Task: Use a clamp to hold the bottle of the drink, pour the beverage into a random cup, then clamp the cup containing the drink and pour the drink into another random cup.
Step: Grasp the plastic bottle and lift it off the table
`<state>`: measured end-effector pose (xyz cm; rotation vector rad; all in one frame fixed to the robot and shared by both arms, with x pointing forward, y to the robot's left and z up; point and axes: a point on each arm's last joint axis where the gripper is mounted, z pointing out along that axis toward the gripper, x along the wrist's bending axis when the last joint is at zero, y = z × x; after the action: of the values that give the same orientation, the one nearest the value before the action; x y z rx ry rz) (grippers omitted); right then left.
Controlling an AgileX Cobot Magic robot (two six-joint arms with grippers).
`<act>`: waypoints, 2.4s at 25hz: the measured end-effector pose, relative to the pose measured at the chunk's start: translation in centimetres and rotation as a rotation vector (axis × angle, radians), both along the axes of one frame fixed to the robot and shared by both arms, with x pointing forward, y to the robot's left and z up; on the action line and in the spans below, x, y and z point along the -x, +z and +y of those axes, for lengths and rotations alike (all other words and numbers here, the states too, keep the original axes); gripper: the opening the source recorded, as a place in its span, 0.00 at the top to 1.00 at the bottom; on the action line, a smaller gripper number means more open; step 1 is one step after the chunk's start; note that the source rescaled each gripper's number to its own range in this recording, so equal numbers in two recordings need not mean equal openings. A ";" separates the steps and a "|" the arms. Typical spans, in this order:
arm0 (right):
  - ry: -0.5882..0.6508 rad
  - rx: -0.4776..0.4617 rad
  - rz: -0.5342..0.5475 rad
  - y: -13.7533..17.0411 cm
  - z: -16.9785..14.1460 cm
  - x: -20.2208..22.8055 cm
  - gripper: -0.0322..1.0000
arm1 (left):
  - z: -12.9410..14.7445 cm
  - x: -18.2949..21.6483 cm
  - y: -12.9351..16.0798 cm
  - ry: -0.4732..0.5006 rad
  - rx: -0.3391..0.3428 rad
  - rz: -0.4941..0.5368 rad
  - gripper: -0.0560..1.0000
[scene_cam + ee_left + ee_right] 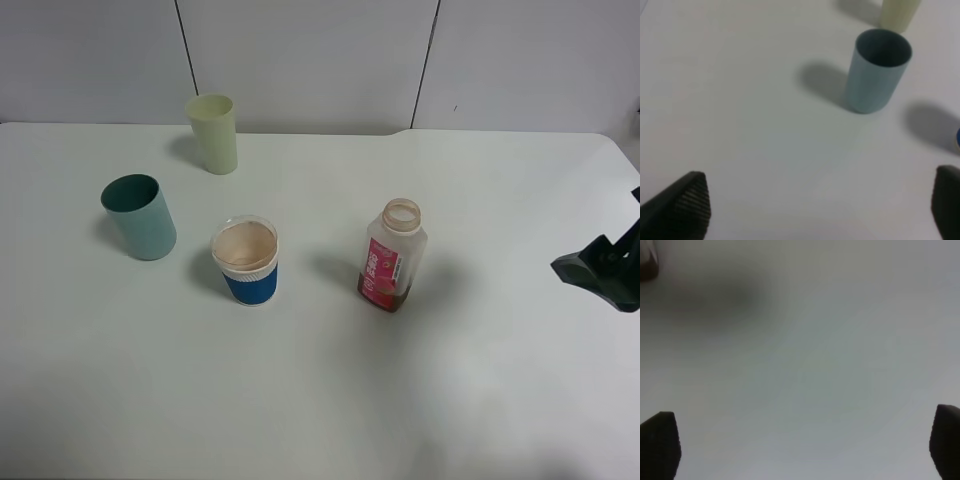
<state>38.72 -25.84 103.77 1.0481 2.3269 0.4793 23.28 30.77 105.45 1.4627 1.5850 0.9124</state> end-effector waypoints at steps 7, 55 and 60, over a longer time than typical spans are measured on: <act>0.008 0.018 0.040 -1.2 0.5 -1.4 0.00 | 0.0 0.0 0.0 0.000 0.000 0.000 0.32; 0.256 -0.087 0.096 -8.8 7.2 -2.8 0.00 | 0.0 0.0 0.0 0.000 0.000 0.000 0.32; 0.254 -0.081 0.102 -11.4 5.9 -0.8 0.00 | 0.0 0.0 0.0 0.000 0.000 0.000 0.32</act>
<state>39.50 -19.90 92.36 0.8332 2.5649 0.6344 23.28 30.77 105.45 1.4627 1.5850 0.9124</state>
